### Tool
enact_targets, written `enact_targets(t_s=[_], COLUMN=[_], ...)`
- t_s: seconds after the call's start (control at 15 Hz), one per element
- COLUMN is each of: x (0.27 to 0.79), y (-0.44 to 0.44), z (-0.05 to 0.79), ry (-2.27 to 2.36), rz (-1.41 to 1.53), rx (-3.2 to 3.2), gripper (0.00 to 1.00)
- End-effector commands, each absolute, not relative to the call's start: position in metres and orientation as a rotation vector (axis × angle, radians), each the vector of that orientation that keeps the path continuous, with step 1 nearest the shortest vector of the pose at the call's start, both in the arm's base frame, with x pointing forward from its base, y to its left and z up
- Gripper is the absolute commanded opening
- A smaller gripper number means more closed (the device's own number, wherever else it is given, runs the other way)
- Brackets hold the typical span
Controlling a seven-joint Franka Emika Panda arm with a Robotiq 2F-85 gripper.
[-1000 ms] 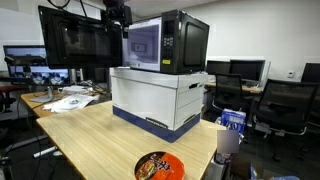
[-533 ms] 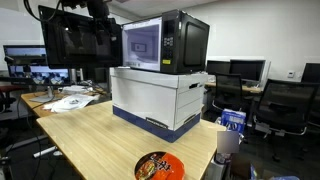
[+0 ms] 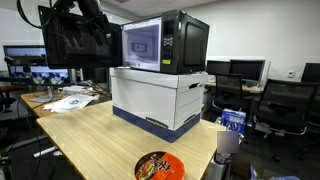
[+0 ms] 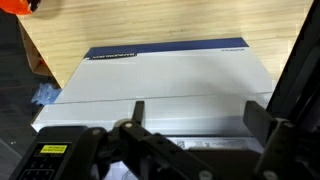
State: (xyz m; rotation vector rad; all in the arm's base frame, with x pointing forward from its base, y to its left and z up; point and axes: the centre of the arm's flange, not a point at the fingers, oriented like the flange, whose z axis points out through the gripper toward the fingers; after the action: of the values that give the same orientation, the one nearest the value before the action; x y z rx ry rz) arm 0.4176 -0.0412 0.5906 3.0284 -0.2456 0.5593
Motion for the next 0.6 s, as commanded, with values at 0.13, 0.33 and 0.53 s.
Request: enact_targets(t_s=[0.13, 0.33, 0.53], x=[0.393, 0.385, 0.378], y=[-0.041, -0.039, -0.036], z=[0.609, 0.621, 0.633], ry=[-0.451, -0.499, -0.494], rz=[0.699, 0.787, 0.885], rx=[2.964, 2.960, 2.950], gripper=[1.00, 1.00, 1.00])
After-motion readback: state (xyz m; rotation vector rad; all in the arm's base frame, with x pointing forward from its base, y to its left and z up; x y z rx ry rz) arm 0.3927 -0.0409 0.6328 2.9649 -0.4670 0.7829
